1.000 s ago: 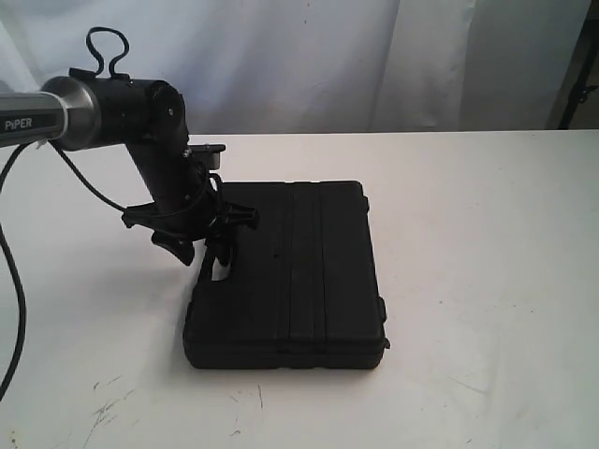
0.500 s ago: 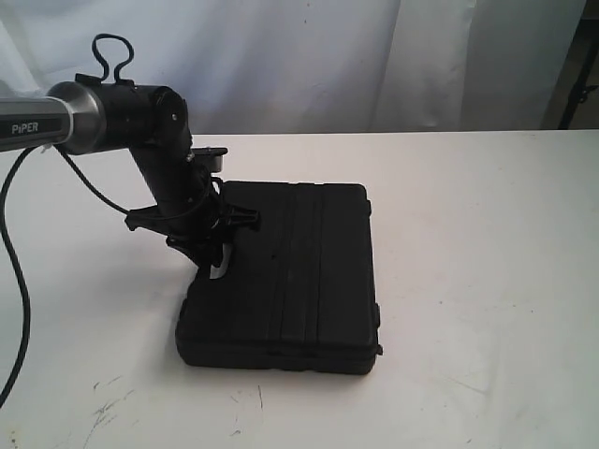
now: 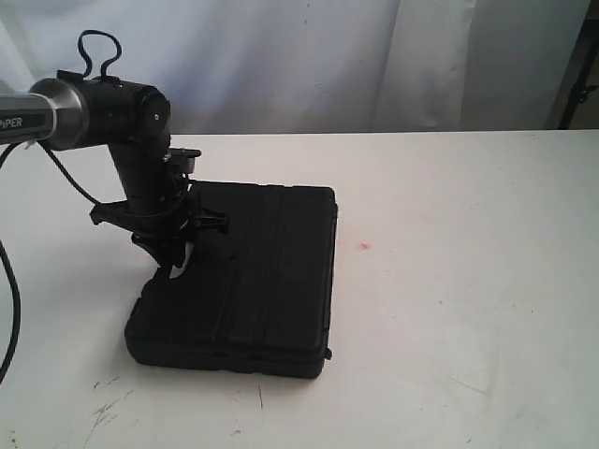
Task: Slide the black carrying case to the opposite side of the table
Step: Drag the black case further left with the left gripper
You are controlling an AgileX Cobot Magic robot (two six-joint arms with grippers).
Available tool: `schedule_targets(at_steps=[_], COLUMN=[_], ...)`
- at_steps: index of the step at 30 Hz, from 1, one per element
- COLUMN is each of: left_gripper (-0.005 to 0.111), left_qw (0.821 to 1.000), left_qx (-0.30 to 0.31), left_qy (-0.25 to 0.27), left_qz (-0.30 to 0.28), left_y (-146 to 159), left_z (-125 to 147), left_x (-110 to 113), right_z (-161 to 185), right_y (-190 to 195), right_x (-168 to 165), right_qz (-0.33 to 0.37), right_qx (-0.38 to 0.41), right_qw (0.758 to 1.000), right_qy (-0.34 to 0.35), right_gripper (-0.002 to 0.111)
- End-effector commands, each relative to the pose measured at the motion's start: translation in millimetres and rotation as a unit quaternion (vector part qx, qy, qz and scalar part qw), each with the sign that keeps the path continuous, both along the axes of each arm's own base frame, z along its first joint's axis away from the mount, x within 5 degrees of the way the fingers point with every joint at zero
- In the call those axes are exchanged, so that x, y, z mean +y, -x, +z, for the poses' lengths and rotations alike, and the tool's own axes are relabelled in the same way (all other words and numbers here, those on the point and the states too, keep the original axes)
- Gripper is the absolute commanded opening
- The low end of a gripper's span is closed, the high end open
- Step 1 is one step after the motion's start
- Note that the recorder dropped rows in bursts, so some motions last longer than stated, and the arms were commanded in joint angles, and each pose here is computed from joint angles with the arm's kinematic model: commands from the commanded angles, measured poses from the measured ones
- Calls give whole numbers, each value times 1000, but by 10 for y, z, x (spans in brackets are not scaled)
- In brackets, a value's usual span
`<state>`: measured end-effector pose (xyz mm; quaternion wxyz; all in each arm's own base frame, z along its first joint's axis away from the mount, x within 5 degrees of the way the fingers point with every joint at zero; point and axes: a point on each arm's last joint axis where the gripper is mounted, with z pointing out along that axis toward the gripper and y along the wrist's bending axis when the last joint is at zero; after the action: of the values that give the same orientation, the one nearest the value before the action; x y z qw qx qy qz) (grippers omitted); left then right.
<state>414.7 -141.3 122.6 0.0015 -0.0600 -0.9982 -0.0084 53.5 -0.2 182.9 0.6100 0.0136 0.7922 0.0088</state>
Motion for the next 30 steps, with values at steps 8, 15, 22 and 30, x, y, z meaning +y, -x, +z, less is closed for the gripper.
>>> schedule_targets(at_steps=[8,15,22,30], left_gripper=[0,0,0,0], left_qw=[999,997,995,997], left_qx=[7,16,8,-2], left_qy=[-23,-46,-64,-42], left_qz=[48,58,77,66], left_y=[-134,-148,-101,-119], left_z=[23,22,47,107], left_x=[587,827,1158,1291], right_z=[-9,-9,-9,-9], right_y=[1,1,1,1], right_x=[-6,-6,-6,-6], right_qz=[-4,-4,-4,-4], right_qx=[0,0,0,0], right_qw=[1000,1000,1000,1000], right_qy=[4,4,4,4], right_gripper=[0,0,0,0])
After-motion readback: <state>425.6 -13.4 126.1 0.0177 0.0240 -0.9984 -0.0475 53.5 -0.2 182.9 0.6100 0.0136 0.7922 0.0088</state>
